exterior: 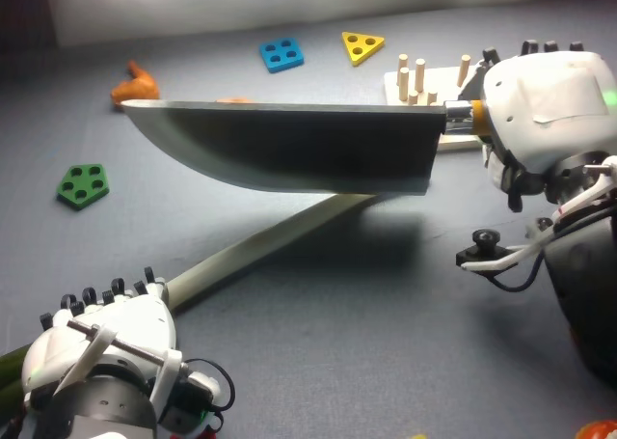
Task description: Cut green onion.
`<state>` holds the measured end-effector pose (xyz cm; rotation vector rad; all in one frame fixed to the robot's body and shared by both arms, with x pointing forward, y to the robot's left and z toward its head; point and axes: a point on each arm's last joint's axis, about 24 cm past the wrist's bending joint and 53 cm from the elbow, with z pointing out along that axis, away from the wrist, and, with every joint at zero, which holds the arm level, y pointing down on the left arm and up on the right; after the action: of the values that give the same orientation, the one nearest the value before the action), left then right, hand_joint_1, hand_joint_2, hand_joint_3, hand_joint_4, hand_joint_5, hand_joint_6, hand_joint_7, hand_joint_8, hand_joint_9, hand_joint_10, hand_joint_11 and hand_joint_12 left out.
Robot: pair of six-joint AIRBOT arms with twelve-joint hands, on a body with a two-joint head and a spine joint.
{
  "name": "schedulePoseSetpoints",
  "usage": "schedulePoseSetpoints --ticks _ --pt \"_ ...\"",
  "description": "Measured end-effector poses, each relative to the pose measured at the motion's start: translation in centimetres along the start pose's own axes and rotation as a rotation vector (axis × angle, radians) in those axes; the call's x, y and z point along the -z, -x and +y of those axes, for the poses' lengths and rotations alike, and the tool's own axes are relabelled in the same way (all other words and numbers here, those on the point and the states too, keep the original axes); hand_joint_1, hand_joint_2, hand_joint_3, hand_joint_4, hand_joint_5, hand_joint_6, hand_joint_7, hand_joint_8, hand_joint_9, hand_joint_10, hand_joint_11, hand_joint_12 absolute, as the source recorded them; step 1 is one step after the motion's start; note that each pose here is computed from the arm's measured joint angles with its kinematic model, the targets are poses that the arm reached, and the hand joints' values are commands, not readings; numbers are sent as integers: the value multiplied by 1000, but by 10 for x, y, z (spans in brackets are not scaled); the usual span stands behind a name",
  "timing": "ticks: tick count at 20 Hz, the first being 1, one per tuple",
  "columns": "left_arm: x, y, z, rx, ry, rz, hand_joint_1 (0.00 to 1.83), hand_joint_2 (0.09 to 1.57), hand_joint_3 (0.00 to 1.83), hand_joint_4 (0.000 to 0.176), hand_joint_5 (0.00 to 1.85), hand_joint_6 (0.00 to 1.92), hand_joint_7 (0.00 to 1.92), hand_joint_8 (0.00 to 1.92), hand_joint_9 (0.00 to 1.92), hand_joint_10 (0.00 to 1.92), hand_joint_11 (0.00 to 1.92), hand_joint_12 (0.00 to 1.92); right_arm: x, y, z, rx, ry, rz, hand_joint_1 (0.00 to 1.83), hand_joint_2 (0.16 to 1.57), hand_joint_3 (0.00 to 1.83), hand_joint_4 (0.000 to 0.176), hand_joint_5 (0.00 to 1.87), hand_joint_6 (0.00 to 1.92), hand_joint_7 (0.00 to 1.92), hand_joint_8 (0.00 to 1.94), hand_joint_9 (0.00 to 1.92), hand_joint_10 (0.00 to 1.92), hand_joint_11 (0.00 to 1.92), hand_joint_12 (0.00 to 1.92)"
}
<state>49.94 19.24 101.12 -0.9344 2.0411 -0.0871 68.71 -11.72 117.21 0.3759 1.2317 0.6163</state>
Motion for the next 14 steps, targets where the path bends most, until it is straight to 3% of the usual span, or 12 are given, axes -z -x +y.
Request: schedulePoseSetpoints --ticks 3,8,14 --pt "0 0 0 0 0 1 802 1247 0 40 106 1 143 1 96 0 0 488 1 4 -5 11 0 -4 1558 1029 470 176 1404 1921 1642 1941 1726 1921 1760 1921" --pt "0 0 0 1 0 0 819 1240 0 24 133 3 162 1 105 1 0 560 1 4 -5 9 -3 -5 1550 1026 453 176 1419 1921 1630 1941 1708 1921 1738 1921" --pt "0 1 1 0 3 -4 817 1240 0 29 130 4 152 3 91 4 0 536 0 -1 3 2 -19 -20 1550 1034 448 176 1414 1921 1637 1941 1718 1921 1757 1921"
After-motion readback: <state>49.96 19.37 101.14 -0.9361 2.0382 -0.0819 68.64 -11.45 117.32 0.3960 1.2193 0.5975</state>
